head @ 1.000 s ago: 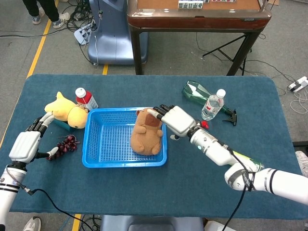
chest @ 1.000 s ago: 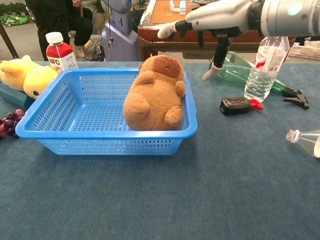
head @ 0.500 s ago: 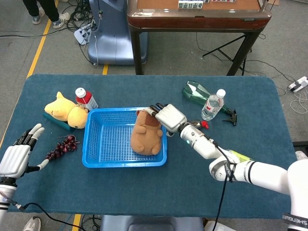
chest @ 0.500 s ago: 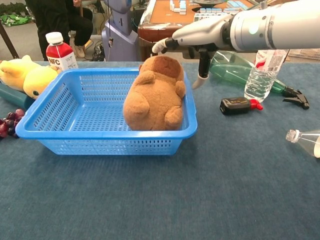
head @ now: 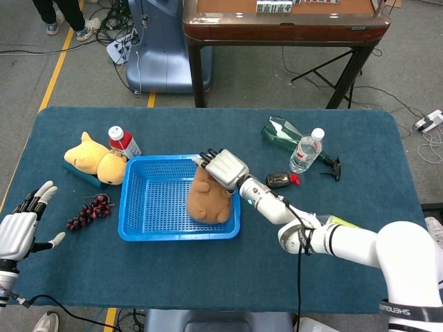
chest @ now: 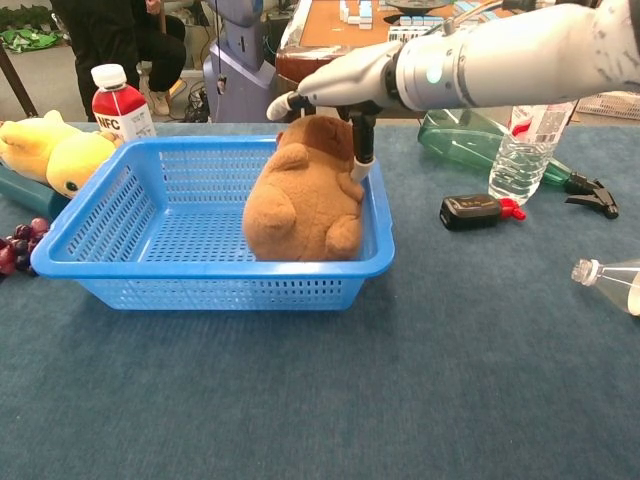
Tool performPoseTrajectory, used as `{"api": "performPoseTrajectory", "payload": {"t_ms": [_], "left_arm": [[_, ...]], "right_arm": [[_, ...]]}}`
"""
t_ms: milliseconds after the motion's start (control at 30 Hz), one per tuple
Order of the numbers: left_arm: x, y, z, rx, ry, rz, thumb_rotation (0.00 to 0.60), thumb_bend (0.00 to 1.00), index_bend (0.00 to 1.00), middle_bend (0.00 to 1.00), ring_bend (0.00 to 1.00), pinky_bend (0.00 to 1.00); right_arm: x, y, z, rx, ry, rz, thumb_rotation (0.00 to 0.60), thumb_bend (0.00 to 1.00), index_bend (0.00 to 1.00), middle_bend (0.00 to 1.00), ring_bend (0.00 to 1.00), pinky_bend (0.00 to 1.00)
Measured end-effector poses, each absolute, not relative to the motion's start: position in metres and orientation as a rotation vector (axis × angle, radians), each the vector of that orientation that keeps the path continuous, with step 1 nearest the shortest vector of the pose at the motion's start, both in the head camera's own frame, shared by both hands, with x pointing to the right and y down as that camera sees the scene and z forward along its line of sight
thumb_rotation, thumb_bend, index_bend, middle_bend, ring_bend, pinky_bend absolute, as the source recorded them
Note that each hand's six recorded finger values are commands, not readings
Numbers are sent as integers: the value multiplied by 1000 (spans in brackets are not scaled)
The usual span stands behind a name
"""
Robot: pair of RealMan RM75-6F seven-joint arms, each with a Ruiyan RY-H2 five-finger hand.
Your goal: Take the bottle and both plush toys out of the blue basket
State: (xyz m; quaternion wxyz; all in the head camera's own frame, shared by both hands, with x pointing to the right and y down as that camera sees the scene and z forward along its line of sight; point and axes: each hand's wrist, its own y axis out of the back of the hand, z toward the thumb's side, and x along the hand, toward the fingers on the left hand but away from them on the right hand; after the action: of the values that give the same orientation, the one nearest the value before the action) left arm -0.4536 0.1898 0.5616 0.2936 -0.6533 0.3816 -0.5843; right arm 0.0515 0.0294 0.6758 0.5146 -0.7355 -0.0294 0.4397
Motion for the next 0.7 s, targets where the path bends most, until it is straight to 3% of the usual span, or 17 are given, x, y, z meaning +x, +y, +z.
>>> {"api": "performPoseTrajectory", "payload": {"t_ms": [133, 333, 700], "left_arm": [[-455, 190, 562, -1745, 1027, -1555, 600, 256, 0, 10, 0, 147], [-459, 190, 561, -1752, 1043, -1555, 600, 256, 0, 8, 0, 147], [-465, 190, 562, -1766, 1068, -1558, 600, 256, 0, 0, 0, 147]], "right_arm": [[42, 36, 683, -1731, -49, 1053, 600, 139, 121, 182, 127, 292], [31, 41, 687, -1670, -58, 1031, 600, 291, 358, 333, 289, 445], [17, 54, 692, -1683, -7, 991, 600, 306, 404, 359, 322, 495]]}}
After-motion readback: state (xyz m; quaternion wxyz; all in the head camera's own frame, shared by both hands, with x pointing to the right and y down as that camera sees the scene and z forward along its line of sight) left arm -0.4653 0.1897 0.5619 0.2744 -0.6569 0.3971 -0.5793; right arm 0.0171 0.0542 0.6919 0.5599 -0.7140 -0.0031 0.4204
